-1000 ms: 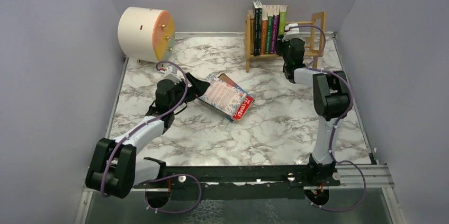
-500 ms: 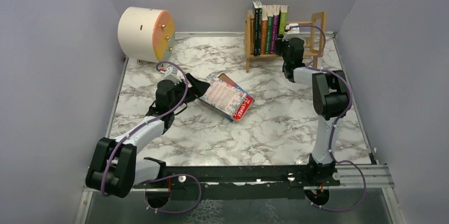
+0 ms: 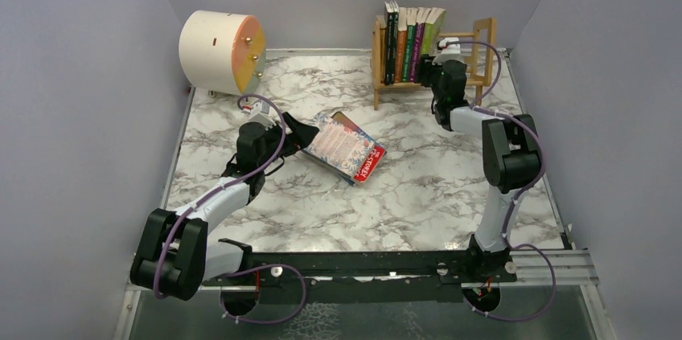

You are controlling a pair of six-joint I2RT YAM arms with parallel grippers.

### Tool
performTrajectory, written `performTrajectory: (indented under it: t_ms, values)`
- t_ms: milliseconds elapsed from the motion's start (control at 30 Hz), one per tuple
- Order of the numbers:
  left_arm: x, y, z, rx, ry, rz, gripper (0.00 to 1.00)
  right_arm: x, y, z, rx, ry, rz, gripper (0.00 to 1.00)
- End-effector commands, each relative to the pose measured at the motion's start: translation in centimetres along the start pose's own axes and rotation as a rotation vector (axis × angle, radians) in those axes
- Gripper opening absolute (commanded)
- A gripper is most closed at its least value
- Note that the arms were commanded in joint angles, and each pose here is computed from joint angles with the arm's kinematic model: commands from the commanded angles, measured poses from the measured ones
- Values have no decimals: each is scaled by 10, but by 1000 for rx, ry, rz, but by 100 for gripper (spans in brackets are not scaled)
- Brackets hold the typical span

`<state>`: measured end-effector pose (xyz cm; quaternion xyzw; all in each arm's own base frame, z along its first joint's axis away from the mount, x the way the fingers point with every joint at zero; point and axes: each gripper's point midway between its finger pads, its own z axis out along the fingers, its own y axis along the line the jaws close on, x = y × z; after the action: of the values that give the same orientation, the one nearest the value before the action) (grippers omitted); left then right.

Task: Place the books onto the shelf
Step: Place the book on the shelf.

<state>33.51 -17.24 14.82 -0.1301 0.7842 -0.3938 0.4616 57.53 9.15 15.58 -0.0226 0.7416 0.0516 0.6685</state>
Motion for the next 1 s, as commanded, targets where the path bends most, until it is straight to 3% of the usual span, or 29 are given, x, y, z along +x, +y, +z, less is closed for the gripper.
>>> performTrajectory:
  t_ms: [0, 533, 633, 767, 967]
  values:
    - [-3, -4, -1, 25, -15, 10, 72, -37, 17, -12, -31, -70, 28, 56]
    - [-5, -8, -3, 34, -22, 9, 72, -134, 6, -52, 120, -155, 67, 56]
    - [-5, -8, -4, 34, -23, 7, 72, -132, -17, -42, 288, -62, 101, 56]
    - [-5, -8, -4, 34, -23, 6, 72, -129, -32, -24, 390, 6, 63, 57]
    - [-7, -9, -3, 37, -26, 12, 72, -122, -48, 8, 370, 29, 85, 59]
